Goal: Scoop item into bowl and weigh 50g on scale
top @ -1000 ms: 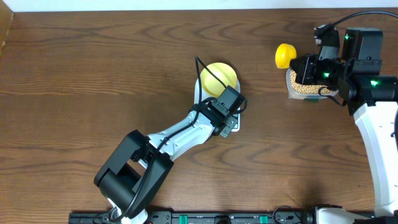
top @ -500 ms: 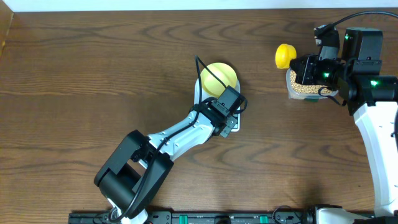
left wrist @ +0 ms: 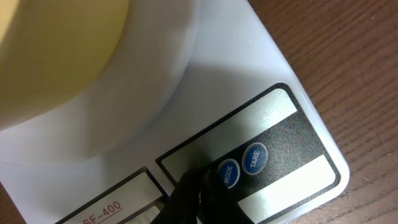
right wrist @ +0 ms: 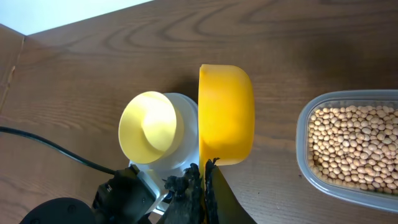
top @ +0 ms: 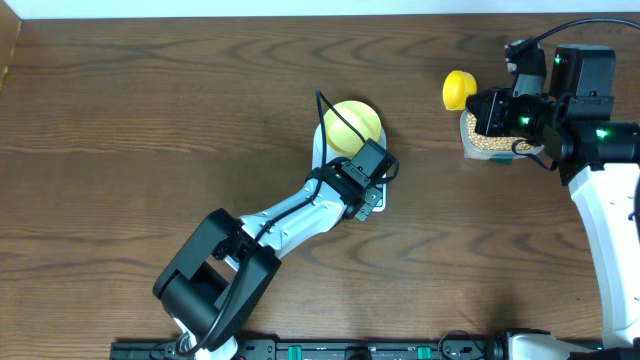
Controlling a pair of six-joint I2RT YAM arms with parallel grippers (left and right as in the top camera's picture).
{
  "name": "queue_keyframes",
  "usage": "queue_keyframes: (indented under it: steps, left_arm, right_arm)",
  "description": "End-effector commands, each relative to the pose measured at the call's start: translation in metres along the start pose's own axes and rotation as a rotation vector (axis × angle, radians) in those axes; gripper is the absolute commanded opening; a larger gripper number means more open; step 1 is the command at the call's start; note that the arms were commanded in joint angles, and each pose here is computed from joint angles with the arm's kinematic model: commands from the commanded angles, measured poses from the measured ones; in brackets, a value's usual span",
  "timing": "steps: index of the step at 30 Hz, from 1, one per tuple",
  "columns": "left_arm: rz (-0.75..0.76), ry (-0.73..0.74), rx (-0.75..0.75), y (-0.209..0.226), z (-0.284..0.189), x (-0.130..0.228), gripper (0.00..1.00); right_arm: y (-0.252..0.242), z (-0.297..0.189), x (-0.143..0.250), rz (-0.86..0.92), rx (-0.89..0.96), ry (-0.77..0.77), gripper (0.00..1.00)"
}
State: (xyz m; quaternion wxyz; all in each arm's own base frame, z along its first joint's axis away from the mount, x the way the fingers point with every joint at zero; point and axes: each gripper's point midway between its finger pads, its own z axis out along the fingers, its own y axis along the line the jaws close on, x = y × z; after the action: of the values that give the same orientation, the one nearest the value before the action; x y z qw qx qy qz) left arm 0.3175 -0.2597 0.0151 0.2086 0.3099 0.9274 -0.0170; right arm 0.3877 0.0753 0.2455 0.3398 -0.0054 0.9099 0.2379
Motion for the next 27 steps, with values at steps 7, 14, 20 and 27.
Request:
queue_keyframes:
  steps: [7,14,20,27]
  left_arm:
    - [-0.005,0.052,-0.023,0.004,0.013,0.015,0.08]
    - [-0.017,-0.030,-0.016,0.007,-0.023,-0.005,0.08]
    - [-0.030,-0.122,-0.009,0.012,-0.065,-0.022,0.07]
    - [-0.113,-0.182,0.004,0.015,-0.093,-0.031,0.08]
  right_arm:
    - [0.002,-0.008,-0.008,-0.030,0.004,-0.027,0.01]
    - [0.002,-0.009,-0.008,-0.030,0.004,-0.028,0.01]
    - [0.002,-0.009,-0.007,-0.028,0.004,-0.024,0.01]
    - [0.001,-0.008,-0.004,-0.023,0.006,-0.014,0.01]
